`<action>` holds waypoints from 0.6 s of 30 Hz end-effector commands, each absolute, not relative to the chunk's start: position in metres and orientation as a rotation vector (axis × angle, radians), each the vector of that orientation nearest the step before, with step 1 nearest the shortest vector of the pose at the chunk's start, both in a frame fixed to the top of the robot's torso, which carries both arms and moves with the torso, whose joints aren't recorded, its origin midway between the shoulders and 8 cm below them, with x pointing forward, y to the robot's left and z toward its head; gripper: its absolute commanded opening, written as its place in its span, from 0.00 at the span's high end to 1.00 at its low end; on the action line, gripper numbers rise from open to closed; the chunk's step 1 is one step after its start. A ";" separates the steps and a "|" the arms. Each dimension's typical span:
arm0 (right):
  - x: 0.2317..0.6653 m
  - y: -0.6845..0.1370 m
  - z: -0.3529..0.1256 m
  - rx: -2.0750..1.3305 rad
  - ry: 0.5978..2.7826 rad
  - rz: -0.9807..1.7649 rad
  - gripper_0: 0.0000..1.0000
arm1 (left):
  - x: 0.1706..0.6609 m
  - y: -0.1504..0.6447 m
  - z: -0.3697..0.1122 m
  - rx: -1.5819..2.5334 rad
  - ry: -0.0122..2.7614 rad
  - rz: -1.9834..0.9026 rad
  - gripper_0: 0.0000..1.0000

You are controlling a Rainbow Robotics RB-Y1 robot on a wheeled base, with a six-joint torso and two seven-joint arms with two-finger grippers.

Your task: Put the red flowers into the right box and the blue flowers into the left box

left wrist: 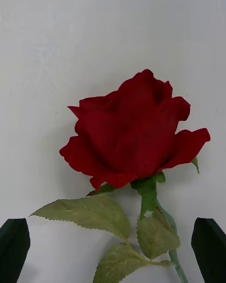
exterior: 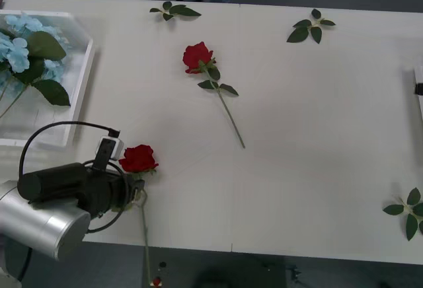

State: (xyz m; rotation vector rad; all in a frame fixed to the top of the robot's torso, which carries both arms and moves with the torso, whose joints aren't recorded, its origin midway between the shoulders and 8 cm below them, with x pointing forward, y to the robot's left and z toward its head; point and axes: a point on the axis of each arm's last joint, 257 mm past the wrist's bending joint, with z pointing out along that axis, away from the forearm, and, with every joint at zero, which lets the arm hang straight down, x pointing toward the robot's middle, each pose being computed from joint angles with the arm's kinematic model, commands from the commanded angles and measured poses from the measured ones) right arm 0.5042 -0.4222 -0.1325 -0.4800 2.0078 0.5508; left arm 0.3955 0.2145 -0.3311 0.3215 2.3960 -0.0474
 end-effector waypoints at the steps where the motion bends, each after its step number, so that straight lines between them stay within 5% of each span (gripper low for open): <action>1: 0.491 -0.374 -0.112 -0.630 1.920 0.658 0.00 | 0.401 0.216 -0.328 0.390 2.370 0.008 0.00; 18: 0.420 -0.233 -0.068 -1.010 1.659 1.006 0.00 | 0.428 0.203 -0.358 0.395 2.364 -0.027 0.00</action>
